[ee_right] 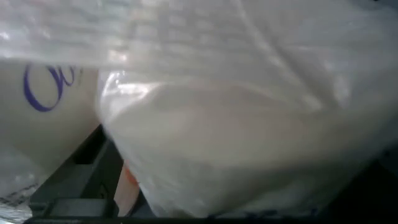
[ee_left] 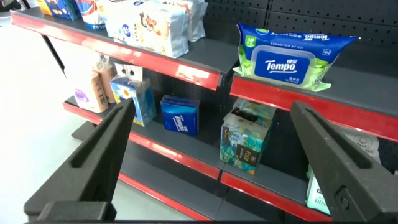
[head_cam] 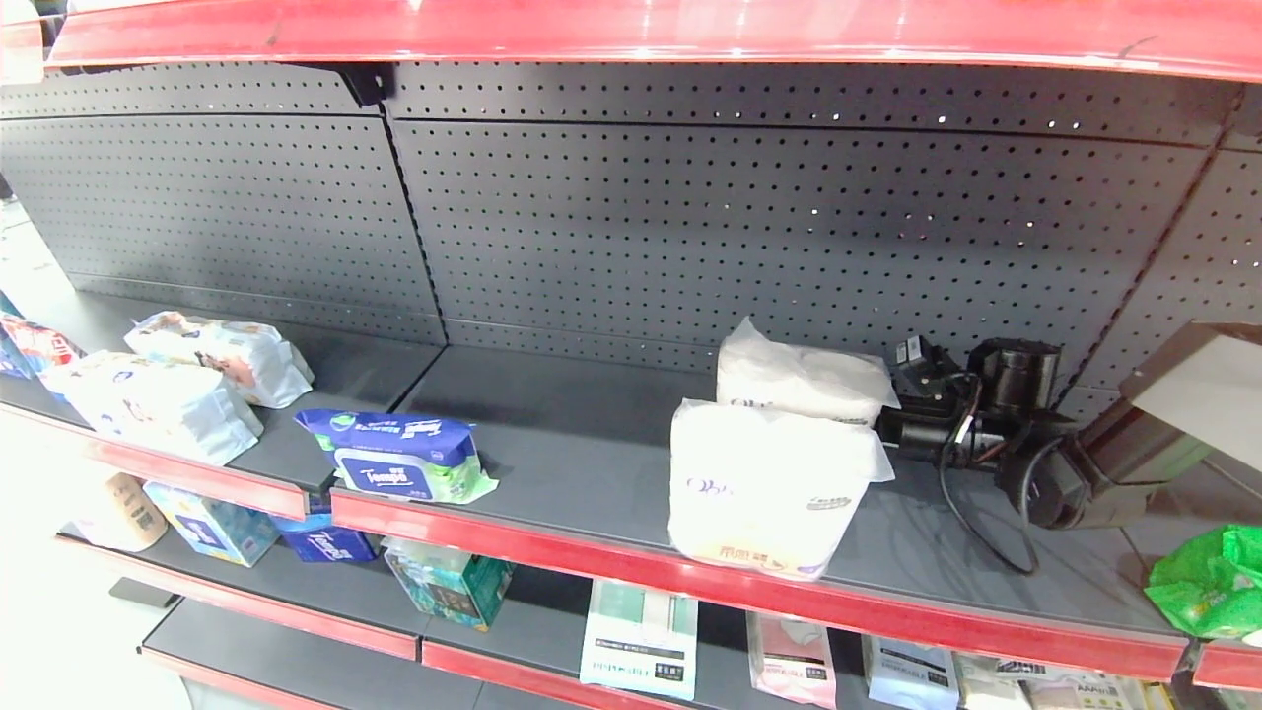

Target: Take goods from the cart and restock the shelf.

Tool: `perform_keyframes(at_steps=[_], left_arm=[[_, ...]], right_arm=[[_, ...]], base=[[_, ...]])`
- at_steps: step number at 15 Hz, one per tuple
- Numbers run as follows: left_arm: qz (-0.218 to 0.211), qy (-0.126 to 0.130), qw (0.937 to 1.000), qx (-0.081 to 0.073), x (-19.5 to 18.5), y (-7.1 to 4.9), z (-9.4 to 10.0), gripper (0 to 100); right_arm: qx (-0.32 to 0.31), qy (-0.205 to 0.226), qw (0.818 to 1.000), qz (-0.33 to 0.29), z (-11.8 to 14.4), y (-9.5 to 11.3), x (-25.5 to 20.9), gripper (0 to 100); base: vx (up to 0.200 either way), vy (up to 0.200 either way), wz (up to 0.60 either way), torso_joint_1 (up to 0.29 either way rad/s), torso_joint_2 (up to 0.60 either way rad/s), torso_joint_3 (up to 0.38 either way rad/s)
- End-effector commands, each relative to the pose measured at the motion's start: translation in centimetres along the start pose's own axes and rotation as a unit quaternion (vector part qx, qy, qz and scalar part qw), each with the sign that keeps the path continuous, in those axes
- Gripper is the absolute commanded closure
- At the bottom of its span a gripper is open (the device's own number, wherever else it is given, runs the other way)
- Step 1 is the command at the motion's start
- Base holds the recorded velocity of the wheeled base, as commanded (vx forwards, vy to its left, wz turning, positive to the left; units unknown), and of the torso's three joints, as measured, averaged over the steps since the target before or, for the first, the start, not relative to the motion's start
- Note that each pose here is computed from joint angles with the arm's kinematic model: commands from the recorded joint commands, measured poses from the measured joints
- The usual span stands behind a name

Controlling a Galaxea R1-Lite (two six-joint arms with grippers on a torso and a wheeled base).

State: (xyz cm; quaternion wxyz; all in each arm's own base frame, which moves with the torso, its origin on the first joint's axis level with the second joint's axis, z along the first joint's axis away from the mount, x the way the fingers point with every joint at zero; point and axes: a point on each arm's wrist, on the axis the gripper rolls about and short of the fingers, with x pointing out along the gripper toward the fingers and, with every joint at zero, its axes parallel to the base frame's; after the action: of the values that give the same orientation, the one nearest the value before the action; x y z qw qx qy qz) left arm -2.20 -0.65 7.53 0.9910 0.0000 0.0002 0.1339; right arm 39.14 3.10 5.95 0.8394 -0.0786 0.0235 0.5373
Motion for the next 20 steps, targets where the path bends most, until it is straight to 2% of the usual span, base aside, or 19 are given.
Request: perform_keyframes(at_steps=[1,10,15,18,20], left_arm=[[0.0,0.001,1.0,0.0,0.0,0.0,0.0,0],[0.001,0.001,1.0,0.0,0.0,0.0,0.0,0],[0.0,0.001,1.0,0.0,0.0,0.0,0.0,0],[0.0,0.001,1.0,0.001,0.0,0.0,0.0,0],[0.001,0.001,1.0,0.0,0.0,0.0,0.0,0]], right_arm=[[-0.017,-0.008,1.0,-0.006,1.5,0.1,-0.6,0],[-0.011,0.002,0.998,-0.055,4.0,2.3,-4.7,0],[0.023,0.028,0.995,-0.094,4.0,3.5,-6.8,0],[0.061,0.061,0.986,-0.146,4.0,6.2,-9.3,0],[0.075,0.084,0.975,-0.191,4.9,8.0,-10.7,0]], base=[[0.0,0.0,0.0,0.0,0.0,0.0],[0.0,0.0,0.0,0.0,0.0,0.0],[0.0,0.0,0.0,0.0,0.0,0.0],[0.0,0.0,0.0,0.0,0.0,0.0],[0.0,0.0,0.0,0.0,0.0,0.0]])
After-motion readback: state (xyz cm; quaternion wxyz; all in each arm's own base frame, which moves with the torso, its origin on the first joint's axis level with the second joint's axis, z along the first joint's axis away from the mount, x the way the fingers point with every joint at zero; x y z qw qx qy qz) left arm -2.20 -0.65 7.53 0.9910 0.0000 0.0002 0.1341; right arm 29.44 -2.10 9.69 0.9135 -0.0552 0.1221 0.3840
